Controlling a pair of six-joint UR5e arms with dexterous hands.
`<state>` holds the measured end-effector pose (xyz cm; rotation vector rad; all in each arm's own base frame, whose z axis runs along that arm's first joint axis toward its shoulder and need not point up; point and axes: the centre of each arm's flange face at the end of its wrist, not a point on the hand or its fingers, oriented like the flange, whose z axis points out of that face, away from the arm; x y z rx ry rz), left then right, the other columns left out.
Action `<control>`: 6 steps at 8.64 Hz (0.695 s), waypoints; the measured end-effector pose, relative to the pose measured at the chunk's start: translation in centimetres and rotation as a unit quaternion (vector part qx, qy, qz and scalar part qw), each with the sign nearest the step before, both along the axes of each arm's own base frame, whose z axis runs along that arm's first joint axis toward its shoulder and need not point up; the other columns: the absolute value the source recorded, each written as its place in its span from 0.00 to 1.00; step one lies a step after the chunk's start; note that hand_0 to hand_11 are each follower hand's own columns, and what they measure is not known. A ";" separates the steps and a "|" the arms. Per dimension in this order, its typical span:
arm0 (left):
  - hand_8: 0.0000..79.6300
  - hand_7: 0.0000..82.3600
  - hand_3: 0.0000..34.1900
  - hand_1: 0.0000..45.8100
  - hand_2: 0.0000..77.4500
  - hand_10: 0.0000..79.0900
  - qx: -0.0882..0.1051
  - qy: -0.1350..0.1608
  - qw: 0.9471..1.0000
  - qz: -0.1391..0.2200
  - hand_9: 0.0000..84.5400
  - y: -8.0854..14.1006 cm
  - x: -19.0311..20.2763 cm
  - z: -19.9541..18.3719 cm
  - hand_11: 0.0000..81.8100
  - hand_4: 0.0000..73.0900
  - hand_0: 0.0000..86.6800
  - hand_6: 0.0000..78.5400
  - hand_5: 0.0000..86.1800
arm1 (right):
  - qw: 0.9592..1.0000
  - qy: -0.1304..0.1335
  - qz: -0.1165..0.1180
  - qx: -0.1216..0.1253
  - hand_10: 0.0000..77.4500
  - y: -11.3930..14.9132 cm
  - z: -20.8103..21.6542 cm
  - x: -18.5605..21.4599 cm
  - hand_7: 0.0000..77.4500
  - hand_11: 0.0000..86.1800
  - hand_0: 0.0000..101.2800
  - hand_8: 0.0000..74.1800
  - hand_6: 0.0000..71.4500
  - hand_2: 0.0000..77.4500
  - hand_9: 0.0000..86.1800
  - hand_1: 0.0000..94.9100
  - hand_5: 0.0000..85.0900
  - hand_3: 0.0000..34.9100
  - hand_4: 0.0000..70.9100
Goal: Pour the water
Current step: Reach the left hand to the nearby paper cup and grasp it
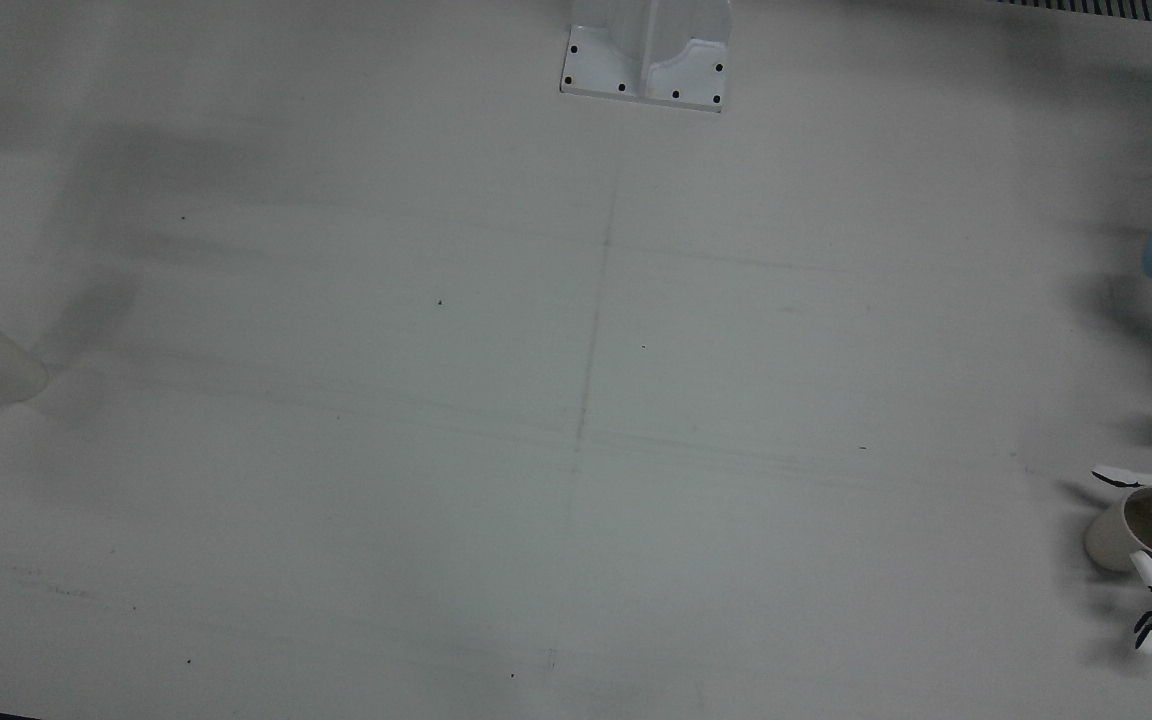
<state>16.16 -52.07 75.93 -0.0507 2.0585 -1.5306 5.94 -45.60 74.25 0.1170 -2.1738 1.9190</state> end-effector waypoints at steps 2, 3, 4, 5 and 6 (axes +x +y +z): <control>0.02 0.09 0.00 0.77 0.01 0.06 -0.017 0.018 1.000 0.005 0.01 -0.2 0.1 -1.4 0.13 0.29 0.93 0.13 0.68 | 1.000 -0.003 0.002 0.003 0.00 -0.2 -0.2 0.1 0.08 0.01 0.51 0.02 0.14 0.35 0.03 0.27 0.08 0.36 0.00; 0.02 0.09 0.00 0.76 0.01 0.04 -0.028 0.036 0.999 0.008 0.01 -0.5 0.2 -3.1 0.13 0.30 0.93 0.13 0.68 | 1.000 -0.005 0.000 0.005 0.00 -0.3 -0.1 -0.1 0.07 0.01 0.51 0.02 0.14 0.35 0.03 0.27 0.08 0.36 0.00; 0.02 0.09 0.00 0.76 0.01 0.04 -0.037 0.055 0.998 0.011 0.01 -0.7 0.3 -5.2 0.13 0.30 0.93 0.13 0.68 | 1.000 -0.005 -0.004 0.005 0.00 -0.3 0.8 -0.4 0.06 0.01 0.51 0.02 0.14 0.35 0.04 0.27 0.08 0.36 0.00; 0.02 0.09 0.00 0.74 0.12 0.04 -0.041 0.068 0.997 0.013 0.01 -0.9 0.4 -7.7 0.13 0.30 0.93 0.13 0.69 | 1.000 -0.005 -0.007 0.007 0.00 -0.5 2.6 -0.7 0.08 0.01 0.51 0.06 0.15 0.35 0.06 0.27 0.08 0.36 0.00; 0.02 0.09 0.00 0.73 0.23 0.04 -0.041 0.078 0.996 0.014 0.01 -1.0 0.5 -10.7 0.13 0.28 0.93 0.13 0.70 | 1.000 -0.004 -0.013 0.012 0.00 -1.3 5.0 -1.4 0.08 0.01 0.51 0.06 0.15 0.35 0.06 0.27 0.08 0.36 0.00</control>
